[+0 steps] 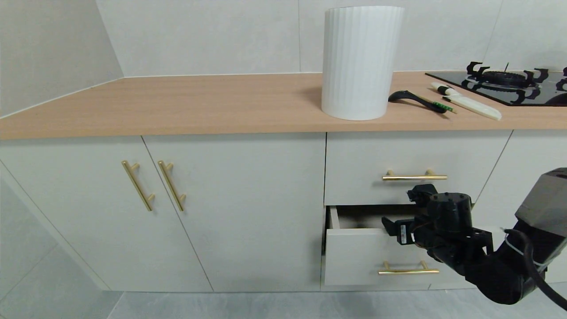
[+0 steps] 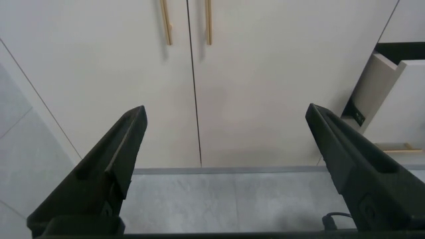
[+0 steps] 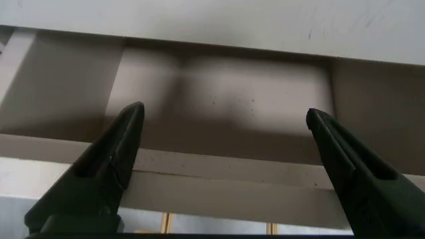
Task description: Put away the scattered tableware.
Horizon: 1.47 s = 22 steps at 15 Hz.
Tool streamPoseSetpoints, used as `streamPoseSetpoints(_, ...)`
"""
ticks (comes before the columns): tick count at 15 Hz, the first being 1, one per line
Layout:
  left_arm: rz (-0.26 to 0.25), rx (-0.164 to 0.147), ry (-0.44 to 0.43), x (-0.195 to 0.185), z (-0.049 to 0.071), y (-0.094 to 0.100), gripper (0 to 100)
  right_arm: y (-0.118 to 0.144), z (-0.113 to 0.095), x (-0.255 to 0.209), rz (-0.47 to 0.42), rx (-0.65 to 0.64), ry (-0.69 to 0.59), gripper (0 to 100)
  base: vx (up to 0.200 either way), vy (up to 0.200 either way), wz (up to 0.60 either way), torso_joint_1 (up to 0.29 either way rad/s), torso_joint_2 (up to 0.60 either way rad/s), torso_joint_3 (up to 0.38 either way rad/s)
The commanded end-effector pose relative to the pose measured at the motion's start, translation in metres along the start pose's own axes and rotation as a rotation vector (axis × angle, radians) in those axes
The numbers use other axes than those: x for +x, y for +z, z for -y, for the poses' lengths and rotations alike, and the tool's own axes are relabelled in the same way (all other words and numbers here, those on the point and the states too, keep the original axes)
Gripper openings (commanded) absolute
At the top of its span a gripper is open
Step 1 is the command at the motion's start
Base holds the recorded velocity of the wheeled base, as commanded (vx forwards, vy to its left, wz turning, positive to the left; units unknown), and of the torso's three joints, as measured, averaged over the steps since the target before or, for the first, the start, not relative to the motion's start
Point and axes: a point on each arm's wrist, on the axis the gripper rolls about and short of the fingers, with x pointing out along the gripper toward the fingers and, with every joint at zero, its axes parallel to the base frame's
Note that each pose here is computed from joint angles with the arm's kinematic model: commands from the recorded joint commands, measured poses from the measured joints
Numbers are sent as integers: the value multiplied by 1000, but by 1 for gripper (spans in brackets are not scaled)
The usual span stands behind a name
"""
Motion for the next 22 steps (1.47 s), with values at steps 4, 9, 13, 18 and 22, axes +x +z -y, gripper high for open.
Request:
streamPoseSetpoints(4, -1, 0, 0, 0, 0, 0, 100, -6, 1, 1, -32, -11, -4, 100, 0, 0, 0, 0, 0, 0)
streamPoseSetpoints(9, -1, 0, 0, 0, 0, 0, 100, 3, 2, -18, -116, -35, 5, 100, 0, 0, 0, 0, 0, 0)
streamPoseSetpoints(13, -1, 0, 0, 0, 0, 0, 100, 4, 1, -29, -181, -59, 16, 100, 0, 0, 0, 0, 0, 0)
streamPoseSetpoints(18, -1, 0, 0, 0, 0, 0, 100, 11, -1, -56, -345, -106, 97, 100, 0, 0, 0, 0, 0, 0)
streamPoseSetpoints(22, -1, 0, 0, 0, 0, 0, 100, 16, 0, -71, -488, -132, 142, 100, 0, 0, 0, 0, 0, 0)
